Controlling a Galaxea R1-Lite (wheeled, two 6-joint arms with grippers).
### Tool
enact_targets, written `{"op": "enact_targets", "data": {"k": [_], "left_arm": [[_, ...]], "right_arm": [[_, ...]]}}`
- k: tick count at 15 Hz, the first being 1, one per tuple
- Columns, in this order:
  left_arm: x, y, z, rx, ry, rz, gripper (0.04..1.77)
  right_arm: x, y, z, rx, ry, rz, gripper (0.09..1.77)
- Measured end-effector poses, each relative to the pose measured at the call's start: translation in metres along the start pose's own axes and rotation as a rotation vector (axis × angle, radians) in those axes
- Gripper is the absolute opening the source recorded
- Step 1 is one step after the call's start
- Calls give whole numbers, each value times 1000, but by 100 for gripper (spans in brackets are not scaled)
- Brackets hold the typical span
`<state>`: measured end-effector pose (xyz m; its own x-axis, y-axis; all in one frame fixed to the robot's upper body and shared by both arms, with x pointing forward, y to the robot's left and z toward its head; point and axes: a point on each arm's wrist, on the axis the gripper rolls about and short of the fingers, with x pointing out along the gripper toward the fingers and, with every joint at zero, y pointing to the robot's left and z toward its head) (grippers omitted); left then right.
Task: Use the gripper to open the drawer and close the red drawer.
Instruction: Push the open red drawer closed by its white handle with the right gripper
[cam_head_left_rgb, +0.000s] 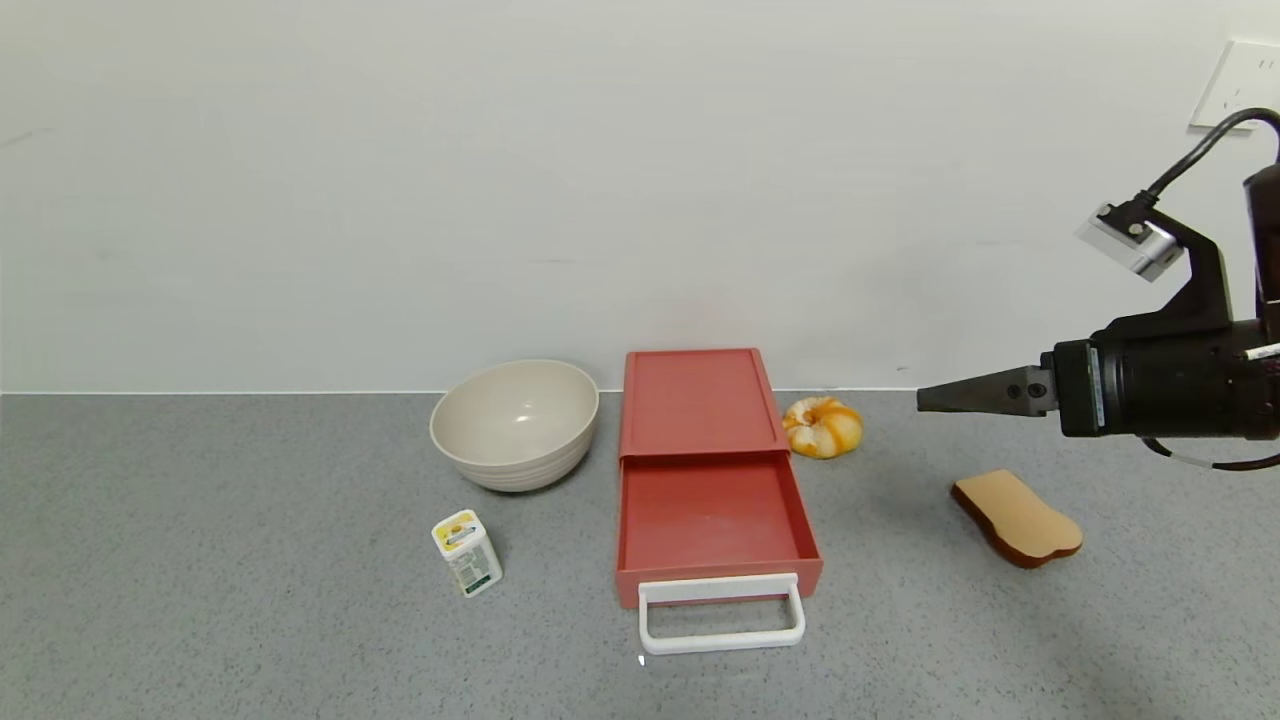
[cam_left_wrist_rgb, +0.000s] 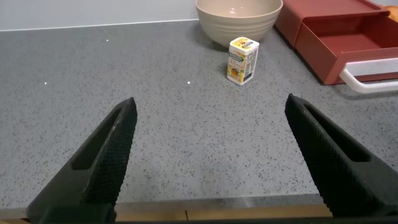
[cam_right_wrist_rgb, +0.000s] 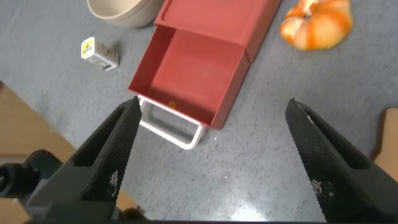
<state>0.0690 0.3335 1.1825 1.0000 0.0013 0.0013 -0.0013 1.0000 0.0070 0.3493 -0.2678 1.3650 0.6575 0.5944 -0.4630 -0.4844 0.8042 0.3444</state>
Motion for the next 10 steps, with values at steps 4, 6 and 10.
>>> {"op": "enact_targets", "data": {"k": [4,6,10], "left_arm": [[0,0,0,-1,0,0,172],[0,0,0,-1,0,0,172],[0,0,0,-1,0,0,172]], "right_arm": [[2,-15,-8,-16,-85,-16,171],[4,-19,-13,-5,-74,-24,171],[5,-20,-15,1,-67,-28,171]]}}
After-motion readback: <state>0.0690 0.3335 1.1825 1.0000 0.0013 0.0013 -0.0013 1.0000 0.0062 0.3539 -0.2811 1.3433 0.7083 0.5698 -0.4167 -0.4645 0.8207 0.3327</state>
